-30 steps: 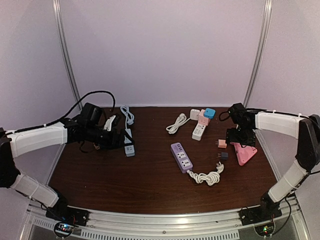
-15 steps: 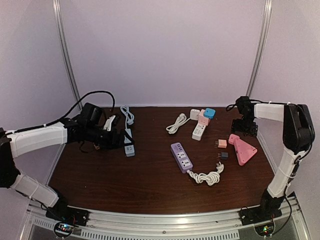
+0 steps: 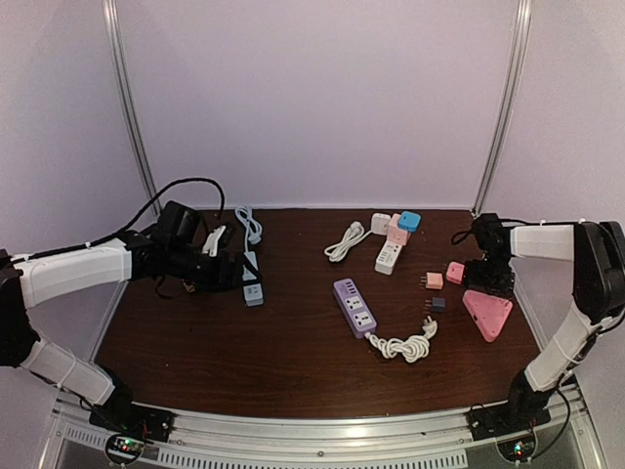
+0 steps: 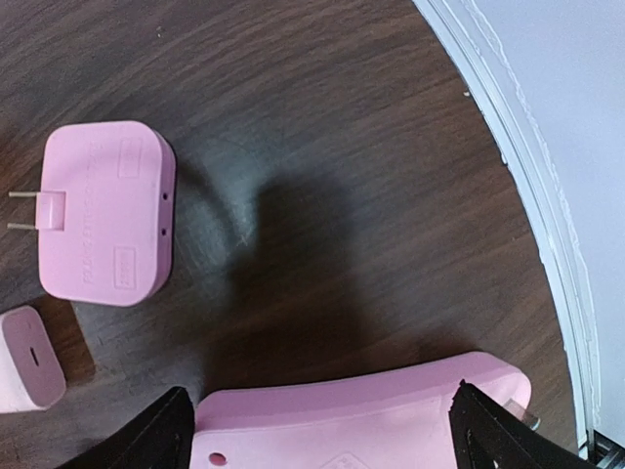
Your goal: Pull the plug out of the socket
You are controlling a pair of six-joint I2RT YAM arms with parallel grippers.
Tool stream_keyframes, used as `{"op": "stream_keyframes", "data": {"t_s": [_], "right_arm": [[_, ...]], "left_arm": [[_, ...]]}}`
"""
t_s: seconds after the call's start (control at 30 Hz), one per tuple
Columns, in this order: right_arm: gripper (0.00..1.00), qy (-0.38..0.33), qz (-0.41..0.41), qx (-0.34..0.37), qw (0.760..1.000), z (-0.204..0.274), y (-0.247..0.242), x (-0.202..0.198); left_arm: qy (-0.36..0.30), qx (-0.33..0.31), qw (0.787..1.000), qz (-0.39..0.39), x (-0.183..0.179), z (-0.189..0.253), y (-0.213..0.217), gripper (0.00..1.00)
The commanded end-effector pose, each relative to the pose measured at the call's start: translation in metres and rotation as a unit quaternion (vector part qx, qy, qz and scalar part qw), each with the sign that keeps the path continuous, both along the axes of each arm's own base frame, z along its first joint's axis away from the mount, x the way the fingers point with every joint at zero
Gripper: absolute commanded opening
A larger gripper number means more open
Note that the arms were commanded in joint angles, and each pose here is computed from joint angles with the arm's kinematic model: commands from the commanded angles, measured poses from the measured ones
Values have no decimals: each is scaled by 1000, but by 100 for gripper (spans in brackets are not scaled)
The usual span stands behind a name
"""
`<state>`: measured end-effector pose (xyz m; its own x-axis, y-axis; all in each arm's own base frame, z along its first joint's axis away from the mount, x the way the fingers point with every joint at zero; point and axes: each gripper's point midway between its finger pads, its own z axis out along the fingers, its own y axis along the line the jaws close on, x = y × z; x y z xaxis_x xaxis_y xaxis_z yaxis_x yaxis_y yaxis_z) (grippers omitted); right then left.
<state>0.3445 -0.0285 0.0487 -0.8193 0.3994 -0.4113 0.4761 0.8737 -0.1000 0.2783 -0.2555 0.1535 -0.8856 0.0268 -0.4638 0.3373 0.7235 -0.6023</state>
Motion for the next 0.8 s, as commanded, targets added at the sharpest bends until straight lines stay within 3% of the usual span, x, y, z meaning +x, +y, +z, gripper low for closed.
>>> {"op": "stream_keyframes", "data": {"t_s": [0.0,0.27,0.47,0.77], "right_arm": [[92,-35,-2,24,999,11,6,-2],[95,-129,74,112,983,59,67,47],[96,-208,139,233,940,93,123,94],[90,-275,173,341,882,118,160,160]], "left_arm": [[-7,-7,1000,-10,5,5,-7,90],[-2,-5,1000,-2,9,4,-9,90],[3,-6,1000,16,11,2,-13,90],[11,-14,999,45,11,-1,-24,90]]}}
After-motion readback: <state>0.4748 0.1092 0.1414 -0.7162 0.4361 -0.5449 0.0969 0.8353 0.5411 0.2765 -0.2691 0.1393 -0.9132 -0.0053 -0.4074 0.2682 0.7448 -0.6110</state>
